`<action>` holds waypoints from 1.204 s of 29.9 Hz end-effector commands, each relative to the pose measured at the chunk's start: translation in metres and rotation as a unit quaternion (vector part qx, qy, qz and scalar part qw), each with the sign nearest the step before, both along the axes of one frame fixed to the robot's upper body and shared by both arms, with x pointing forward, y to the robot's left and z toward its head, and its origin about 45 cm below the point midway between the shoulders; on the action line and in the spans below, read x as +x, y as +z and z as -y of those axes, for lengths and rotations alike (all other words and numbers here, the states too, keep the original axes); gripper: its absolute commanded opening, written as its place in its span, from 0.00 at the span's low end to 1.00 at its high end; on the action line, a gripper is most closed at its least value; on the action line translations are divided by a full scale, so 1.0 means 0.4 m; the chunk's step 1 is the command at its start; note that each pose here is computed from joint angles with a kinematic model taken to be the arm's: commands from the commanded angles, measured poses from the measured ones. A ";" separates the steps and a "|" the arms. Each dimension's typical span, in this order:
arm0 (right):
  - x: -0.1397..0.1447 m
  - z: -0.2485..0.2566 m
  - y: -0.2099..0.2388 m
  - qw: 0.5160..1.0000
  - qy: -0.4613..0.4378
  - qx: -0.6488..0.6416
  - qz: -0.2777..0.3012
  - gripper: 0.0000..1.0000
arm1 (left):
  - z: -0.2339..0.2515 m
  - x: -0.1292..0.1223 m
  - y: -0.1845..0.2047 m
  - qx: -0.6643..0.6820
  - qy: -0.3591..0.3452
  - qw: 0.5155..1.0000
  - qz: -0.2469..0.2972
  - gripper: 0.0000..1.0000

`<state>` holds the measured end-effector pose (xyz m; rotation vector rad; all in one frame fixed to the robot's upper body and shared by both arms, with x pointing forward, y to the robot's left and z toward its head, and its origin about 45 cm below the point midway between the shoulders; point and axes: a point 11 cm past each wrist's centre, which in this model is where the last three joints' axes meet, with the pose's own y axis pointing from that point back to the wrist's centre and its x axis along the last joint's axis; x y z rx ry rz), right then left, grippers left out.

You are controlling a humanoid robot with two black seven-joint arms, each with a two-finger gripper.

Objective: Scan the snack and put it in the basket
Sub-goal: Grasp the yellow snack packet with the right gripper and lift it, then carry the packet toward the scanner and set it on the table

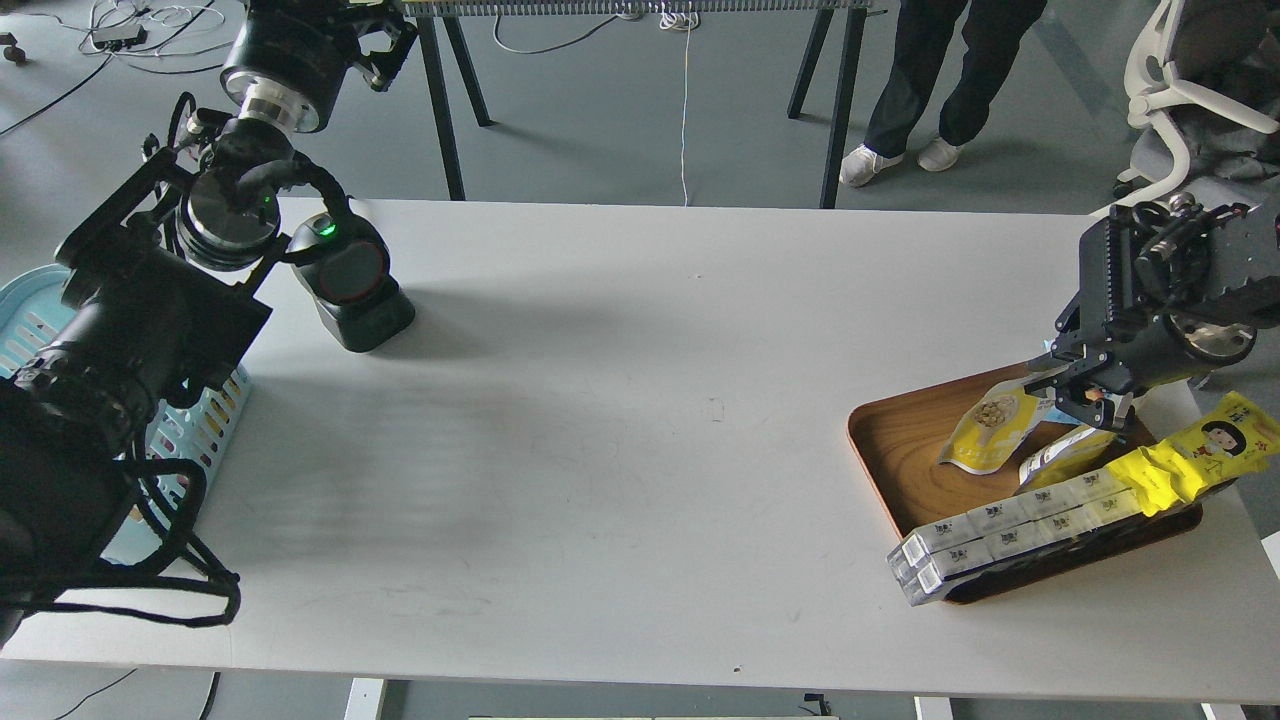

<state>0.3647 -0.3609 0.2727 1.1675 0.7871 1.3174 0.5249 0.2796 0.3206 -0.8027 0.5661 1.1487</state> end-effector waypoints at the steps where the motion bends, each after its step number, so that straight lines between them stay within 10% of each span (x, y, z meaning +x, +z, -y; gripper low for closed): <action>1: -0.001 -0.006 -0.001 1.000 0.003 0.003 -0.001 0.00 | -0.004 0.000 0.001 0.001 0.001 1.000 0.001 1.00; 14: 0.038 -0.086 0.057 0.997 0.003 0.068 0.035 0.00 | -0.002 0.000 0.001 0.000 0.000 1.000 0.002 1.00; 36: 0.058 -0.656 0.086 0.975 0.099 0.197 -0.012 0.00 | 0.004 0.000 0.002 -0.001 -0.004 1.000 0.003 1.00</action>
